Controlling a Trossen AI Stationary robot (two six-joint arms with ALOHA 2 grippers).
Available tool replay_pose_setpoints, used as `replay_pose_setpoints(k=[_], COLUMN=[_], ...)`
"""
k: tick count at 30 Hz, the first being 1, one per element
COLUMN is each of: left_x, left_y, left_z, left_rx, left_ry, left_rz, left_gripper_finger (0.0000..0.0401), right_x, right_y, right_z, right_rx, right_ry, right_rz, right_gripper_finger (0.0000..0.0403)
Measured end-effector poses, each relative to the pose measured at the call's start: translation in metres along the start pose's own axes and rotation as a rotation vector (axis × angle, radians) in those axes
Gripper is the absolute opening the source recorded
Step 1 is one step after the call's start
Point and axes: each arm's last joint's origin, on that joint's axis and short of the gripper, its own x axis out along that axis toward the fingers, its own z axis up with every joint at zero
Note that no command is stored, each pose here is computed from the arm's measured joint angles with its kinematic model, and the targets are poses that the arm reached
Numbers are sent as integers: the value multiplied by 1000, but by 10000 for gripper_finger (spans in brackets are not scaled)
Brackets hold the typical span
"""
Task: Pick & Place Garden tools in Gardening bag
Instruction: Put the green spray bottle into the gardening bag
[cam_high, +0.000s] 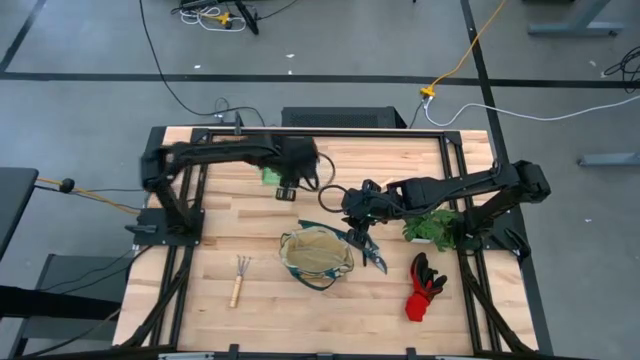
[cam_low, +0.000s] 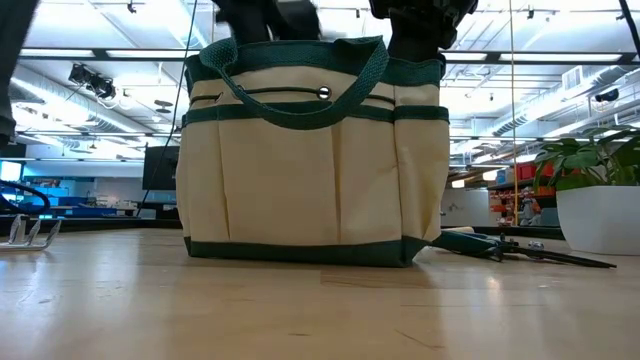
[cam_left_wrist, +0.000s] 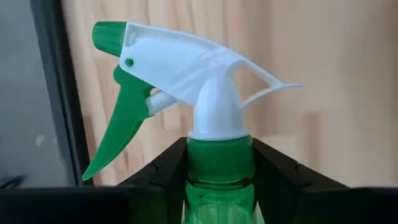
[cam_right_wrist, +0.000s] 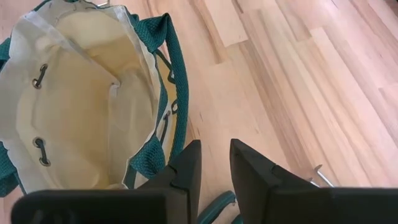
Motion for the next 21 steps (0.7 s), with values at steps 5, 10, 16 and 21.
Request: replay_pose_setpoints(k=[5, 10, 16, 21], left_x=[-61, -107, -140, -151], left_y=[2, -4, -22, -45], left_z=[-6, -10, -9, -1], left_rx=[-103, -140, -106, -60], left_ry=[-270, -533, -706, -749], left_rz=[-67, -196, -336, -383], left_gripper_finger=[151, 151, 151, 151], right_x=[0, 0, 0, 0], right_y=[0, 0, 0, -4], right_z=[0, 0, -1, -6], right_rx=[1, 16, 20, 32], right_ry=[-4, -4, 9, 43], right_rz=[2, 2, -7, -77], right_gripper_finger=[87, 87, 87, 87])
